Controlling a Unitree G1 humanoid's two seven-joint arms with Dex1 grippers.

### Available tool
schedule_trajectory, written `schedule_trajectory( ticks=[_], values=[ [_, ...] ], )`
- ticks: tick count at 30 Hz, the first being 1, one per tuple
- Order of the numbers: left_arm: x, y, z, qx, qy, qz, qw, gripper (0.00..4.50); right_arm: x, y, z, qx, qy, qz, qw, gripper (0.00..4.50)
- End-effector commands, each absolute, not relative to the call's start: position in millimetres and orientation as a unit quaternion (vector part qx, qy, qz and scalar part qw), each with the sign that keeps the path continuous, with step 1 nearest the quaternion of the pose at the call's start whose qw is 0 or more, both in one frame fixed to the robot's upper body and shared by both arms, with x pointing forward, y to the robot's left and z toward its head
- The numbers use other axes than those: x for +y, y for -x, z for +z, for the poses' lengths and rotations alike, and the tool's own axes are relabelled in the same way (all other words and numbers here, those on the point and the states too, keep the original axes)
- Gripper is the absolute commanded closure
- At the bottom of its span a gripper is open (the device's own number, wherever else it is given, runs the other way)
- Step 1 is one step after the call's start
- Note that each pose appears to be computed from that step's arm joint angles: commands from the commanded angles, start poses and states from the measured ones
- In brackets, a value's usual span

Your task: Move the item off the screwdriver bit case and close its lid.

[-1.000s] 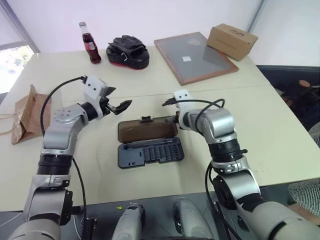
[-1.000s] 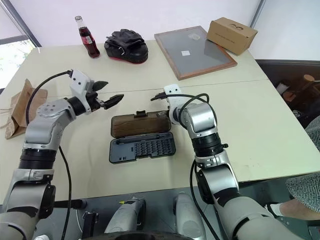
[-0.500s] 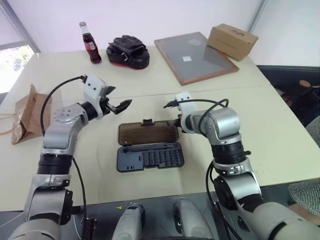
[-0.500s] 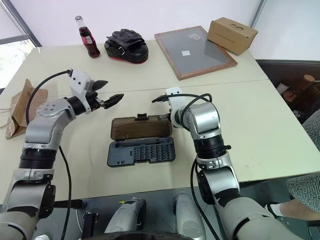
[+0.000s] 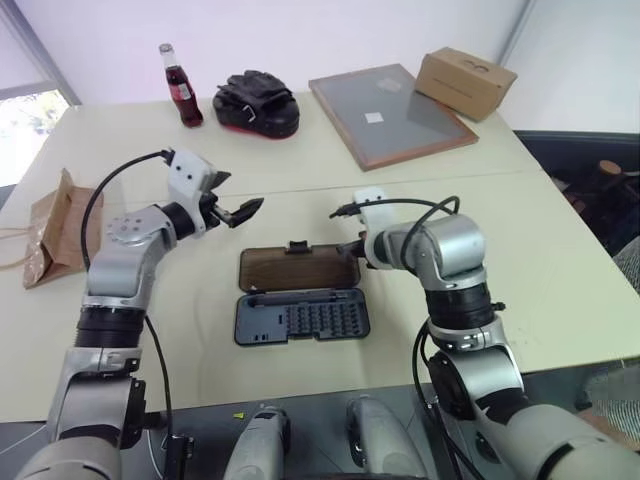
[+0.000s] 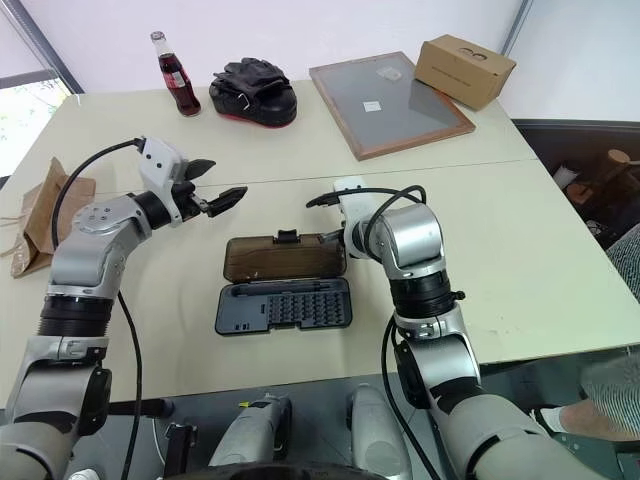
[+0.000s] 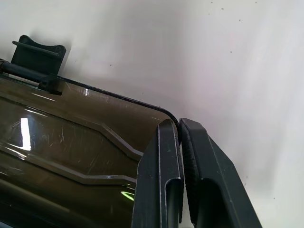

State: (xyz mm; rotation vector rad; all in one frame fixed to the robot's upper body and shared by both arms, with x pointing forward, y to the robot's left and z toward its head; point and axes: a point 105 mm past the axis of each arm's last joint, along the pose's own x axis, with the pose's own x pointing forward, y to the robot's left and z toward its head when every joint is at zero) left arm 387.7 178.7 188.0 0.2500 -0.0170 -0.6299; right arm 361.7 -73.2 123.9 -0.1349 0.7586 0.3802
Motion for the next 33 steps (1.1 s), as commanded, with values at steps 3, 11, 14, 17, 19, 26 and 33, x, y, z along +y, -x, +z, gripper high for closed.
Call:
schedule_trajectory(
  ticks=[3, 11, 14, 17, 19, 26, 33],
  values=[
    [179, -388, 206, -0.039, -0.134, -0.307, 0.941, 0.0, -72, -361, 132, 0.353, 0.065, 0.189, 0.914, 4.46],
    [179, -387, 206, -0.038, -0.13, -0.309, 0.941, 0.0, -77, -364, 135, 0.342, 0.074, 0.183, 0.919, 0.93],
    [178, -383, 208, -0.04, -0.111, -0.316, 0.941, 0.0, -80, -370, 144, 0.311, 0.088, 0.185, 0.928, 0.03],
    [175, -374, 212, -0.039, -0.099, -0.338, 0.935, 0.0, -78, -377, 168, 0.242, 0.082, 0.218, 0.942, 0.03],
    [168, -365, 222, -0.049, -0.091, -0.359, 0.928, 0.0, -74, -379, 186, 0.189, 0.072, 0.255, 0.945, 0.03],
    [141, -324, 236, -0.028, -0.066, -0.462, 0.884, 0.0, -72, -383, 216, 0.091, 0.044, 0.306, 0.947, 0.03],
    [140, -298, 208, 0.028, -0.08, -0.494, 0.866, 0.56, -71, -389, 218, 0.073, 0.055, 0.302, 0.949, 0.0]
  ],
)
